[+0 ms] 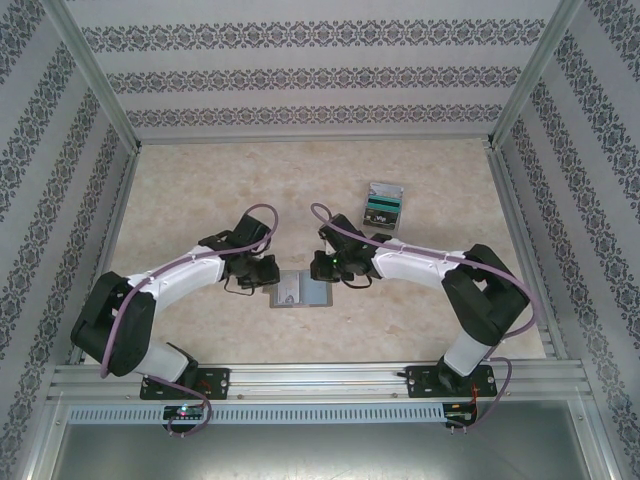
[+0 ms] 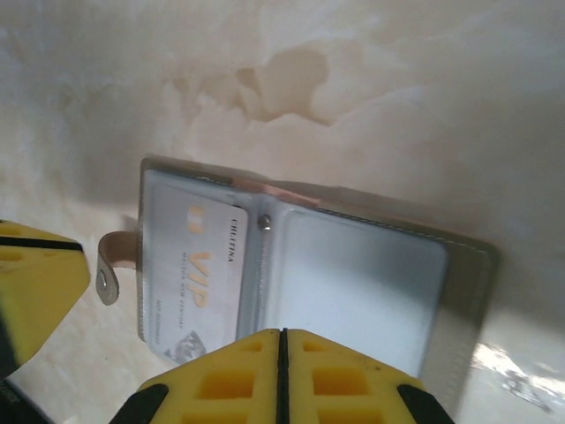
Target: Take the credit cards out of the card holder
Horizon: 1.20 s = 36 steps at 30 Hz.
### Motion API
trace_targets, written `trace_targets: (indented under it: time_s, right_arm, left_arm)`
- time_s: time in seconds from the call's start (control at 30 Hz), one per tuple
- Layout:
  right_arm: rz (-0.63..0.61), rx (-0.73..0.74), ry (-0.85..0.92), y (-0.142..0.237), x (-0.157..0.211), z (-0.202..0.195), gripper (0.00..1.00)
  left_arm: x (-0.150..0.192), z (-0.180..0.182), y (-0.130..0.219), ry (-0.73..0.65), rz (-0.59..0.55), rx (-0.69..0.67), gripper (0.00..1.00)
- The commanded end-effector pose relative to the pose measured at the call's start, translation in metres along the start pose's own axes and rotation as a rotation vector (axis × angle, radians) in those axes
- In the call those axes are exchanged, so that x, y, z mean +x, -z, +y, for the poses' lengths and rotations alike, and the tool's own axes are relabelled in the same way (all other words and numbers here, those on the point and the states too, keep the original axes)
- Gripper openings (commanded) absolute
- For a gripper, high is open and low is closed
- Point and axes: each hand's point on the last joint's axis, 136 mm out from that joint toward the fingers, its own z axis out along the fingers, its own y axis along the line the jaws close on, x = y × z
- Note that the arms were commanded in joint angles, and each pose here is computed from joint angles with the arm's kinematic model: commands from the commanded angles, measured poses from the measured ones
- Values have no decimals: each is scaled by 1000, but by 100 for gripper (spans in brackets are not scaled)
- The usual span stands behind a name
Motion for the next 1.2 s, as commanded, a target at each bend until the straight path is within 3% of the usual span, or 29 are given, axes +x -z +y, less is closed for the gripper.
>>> trace_targets:
  time_s: [0.0,0.4,0.83,1.17]
  right_arm:
    - [31,-107,-11,-8,0,25,6]
    - [130,-143,-56,-29,13,26,5]
    - [167,-152,-76,-41,18,25,13]
    - [186,-165,-75,-47,18,28,14]
  left_arm:
    - [7,27,-3,50,19,-77,10]
    - [13,26,-16,74,52,-25,10]
    - [16,26,-21,79,74,-17,10]
    - [16,23,-23,79,84,-8,10]
